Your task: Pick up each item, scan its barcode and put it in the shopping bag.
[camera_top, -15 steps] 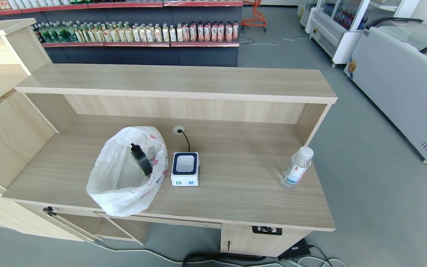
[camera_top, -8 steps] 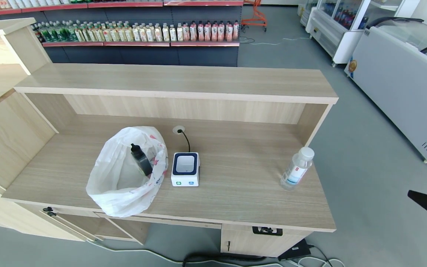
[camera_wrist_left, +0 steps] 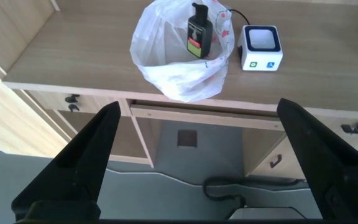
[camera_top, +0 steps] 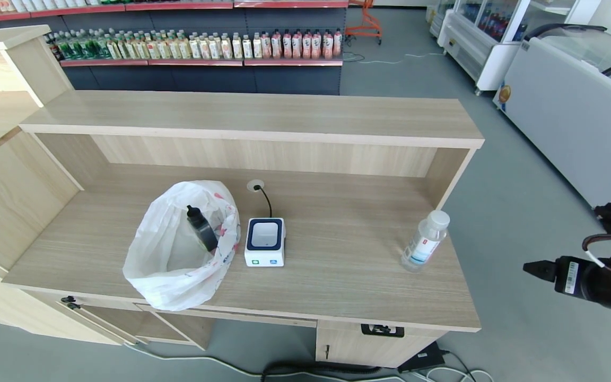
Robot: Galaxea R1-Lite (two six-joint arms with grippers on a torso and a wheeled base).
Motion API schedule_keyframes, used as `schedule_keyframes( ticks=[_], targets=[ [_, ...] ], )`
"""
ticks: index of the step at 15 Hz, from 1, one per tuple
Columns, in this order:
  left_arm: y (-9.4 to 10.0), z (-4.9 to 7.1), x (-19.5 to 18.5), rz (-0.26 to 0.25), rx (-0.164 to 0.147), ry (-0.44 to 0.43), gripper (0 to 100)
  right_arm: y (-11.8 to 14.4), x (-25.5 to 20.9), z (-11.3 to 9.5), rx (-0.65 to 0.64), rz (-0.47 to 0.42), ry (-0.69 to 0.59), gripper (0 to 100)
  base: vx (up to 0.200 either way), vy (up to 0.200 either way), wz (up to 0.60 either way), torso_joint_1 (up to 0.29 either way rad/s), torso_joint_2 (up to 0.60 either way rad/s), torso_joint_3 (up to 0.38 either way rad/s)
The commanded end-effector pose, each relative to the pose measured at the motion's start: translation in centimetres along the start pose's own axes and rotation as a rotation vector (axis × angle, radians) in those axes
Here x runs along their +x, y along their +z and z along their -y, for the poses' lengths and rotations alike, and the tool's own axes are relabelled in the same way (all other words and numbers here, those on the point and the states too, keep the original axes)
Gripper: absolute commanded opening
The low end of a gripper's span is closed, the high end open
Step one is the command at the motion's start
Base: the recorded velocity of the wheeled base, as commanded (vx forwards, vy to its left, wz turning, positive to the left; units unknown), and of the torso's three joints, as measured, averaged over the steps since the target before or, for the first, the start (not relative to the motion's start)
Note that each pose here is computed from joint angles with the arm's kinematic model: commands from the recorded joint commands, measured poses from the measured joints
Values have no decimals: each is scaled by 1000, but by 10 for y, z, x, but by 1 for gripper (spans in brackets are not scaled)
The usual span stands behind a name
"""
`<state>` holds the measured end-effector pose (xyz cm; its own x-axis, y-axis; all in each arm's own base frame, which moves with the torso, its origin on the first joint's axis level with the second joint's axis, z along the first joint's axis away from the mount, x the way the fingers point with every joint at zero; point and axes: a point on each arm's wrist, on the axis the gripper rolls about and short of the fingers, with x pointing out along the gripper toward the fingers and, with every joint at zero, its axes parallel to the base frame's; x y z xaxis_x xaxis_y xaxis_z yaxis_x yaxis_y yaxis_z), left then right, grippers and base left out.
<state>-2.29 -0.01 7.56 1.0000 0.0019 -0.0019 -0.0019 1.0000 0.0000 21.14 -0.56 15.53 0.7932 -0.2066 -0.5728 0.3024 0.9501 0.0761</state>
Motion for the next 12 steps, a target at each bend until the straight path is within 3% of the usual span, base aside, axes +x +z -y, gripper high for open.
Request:
schedule_keyframes(
  ticks=[1,6,12],
  targets=[
    [0,0,0,0,0,0,100,-1,37,-21,-67,-40,32,100,0,0,0,0,0,0],
    [0,0,0,0,0,1,100,-4,57,-48,-242,33,117,100,0,0,0,0,0,0],
    [0,0,0,0,0,1,100,-8,80,-59,-308,88,151,100,0,0,0,0,0,0]
  ],
)
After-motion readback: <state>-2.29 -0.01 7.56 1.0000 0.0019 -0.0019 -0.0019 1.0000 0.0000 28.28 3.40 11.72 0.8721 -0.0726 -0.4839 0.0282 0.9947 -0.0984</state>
